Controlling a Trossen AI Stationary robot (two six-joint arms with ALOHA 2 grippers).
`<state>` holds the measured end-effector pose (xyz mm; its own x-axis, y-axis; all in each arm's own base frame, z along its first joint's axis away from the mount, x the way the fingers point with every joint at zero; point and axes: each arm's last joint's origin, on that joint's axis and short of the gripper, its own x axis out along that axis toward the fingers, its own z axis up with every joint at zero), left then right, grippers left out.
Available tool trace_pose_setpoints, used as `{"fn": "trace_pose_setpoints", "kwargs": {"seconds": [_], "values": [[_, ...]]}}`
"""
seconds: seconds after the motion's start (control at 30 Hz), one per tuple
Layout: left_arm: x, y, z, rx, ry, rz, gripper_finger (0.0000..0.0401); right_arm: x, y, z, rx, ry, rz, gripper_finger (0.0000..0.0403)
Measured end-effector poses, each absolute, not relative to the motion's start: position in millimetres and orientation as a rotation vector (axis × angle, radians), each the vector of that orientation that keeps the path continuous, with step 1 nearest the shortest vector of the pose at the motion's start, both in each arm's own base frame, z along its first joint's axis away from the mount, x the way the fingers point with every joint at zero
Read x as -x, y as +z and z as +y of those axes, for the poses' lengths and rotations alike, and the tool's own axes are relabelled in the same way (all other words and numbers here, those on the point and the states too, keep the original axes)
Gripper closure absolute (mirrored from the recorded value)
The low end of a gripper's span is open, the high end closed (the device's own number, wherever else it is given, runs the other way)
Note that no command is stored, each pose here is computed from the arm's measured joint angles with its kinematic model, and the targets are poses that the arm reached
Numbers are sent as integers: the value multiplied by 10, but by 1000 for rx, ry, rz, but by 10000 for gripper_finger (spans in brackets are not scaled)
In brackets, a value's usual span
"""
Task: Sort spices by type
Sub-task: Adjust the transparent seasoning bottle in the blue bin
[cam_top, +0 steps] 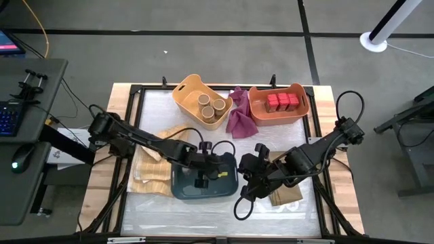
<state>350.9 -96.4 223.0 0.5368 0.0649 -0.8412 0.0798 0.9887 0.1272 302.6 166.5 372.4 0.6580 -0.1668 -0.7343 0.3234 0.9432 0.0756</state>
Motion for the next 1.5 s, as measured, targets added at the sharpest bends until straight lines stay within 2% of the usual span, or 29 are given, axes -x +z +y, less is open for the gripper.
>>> {"fn": "trace_pose_setpoints", "kwargs": {"seconds": [0.13, 0.3, 0.47, 0.6, 0.8, 0.97, 1.27, 1.5], "values": [[-3558, 2039, -979, -125, -40, 1076, 331, -3027, 3725, 1666, -213, -281, 806, 403], [-3620, 1797, -962, -112, -9, 1146, 229, -3026, 3724, 1669, -220, -279, 807, 403], [-3637, 1780, -923, -99, 19, 1148, 135, -3025, 3723, 1672, -225, -272, 813, 403], [-3617, 1785, -909, -122, 48, 1159, 93, -3025, 3722, 1672, -223, -271, 814, 403], [-3541, 1743, -886, -186, 92, 1239, 82, -3023, 3722, 1671, -221, -271, 816, 403], [-3558, 1715, -875, -224, 126, 1229, 82, -3023, 3721, 1671, -220, -271, 817, 403], [-3616, 1409, -882, -200, 187, 1297, 82, -3029, 3726, 1674, -228, -269, 810, 403], [-3610, 1346, -917, -175, 224, 1310, 85, -3030, 3727, 1675, -228, -268, 809, 403]]}}
